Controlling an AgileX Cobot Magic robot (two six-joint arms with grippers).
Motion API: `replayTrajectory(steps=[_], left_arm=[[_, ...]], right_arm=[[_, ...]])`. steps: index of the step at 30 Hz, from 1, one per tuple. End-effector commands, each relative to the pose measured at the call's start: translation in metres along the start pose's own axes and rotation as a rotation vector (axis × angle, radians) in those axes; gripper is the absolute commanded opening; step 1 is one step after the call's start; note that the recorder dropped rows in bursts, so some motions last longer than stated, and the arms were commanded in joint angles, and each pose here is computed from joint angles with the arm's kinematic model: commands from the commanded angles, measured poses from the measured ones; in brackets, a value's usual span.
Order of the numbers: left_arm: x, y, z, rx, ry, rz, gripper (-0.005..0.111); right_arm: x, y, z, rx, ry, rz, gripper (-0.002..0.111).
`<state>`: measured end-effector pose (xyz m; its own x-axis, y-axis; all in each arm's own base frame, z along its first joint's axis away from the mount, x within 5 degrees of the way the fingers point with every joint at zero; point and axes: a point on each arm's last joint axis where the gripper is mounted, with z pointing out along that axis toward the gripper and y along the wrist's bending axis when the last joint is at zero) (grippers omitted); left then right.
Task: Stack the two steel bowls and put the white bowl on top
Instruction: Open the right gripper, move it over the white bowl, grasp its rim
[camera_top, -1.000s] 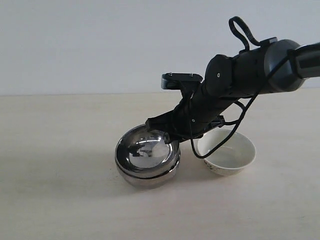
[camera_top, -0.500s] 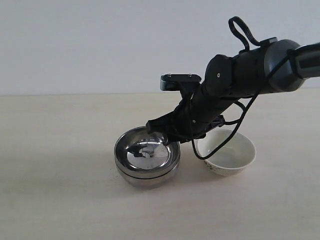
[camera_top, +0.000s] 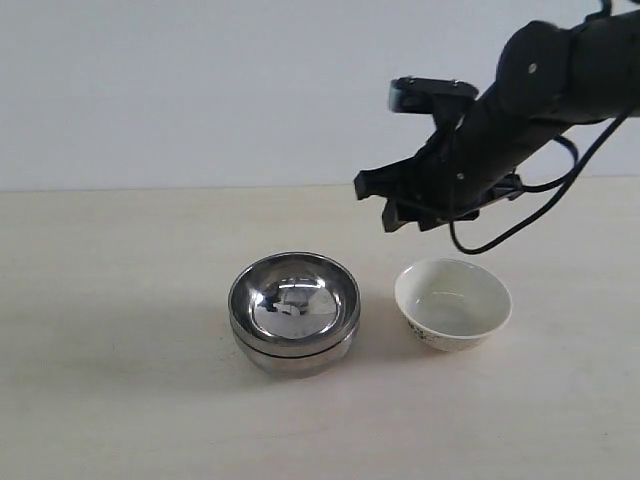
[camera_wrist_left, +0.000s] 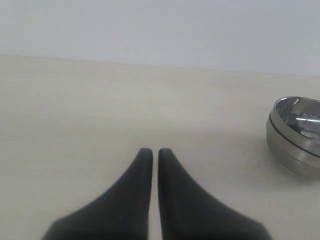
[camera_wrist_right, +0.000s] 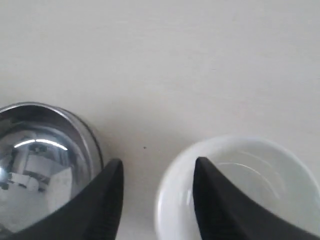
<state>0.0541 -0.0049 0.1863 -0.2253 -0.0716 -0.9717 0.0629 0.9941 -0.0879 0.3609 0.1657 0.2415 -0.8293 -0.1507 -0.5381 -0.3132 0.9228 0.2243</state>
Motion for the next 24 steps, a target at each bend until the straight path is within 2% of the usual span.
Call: replayTrajectory(steps=[1,6,11,24], left_arm=[[0.001,0.000,0.000,-0.003,-0.002,0.000,0.004],[0.001,0.000,0.000,-0.003,-0.002,0.000,0.004],[0.001,0.000,0.000,-0.003,-0.002,0.000,0.004],[0.001,0.000,0.000,-0.003,-0.002,0.000,0.004]], right_arm=[[-0.001,-0.029,-0.016,0.048,0.014,0.045,0.039],[0.014,-0.061,-0.008,0.105,0.003,0.111,0.039],[0.028,-0.079,-0.001,0.140,-0.003,0.138,0.039],[0.040,-0.087,0.012,0.155,0.050,0.136,0.039]])
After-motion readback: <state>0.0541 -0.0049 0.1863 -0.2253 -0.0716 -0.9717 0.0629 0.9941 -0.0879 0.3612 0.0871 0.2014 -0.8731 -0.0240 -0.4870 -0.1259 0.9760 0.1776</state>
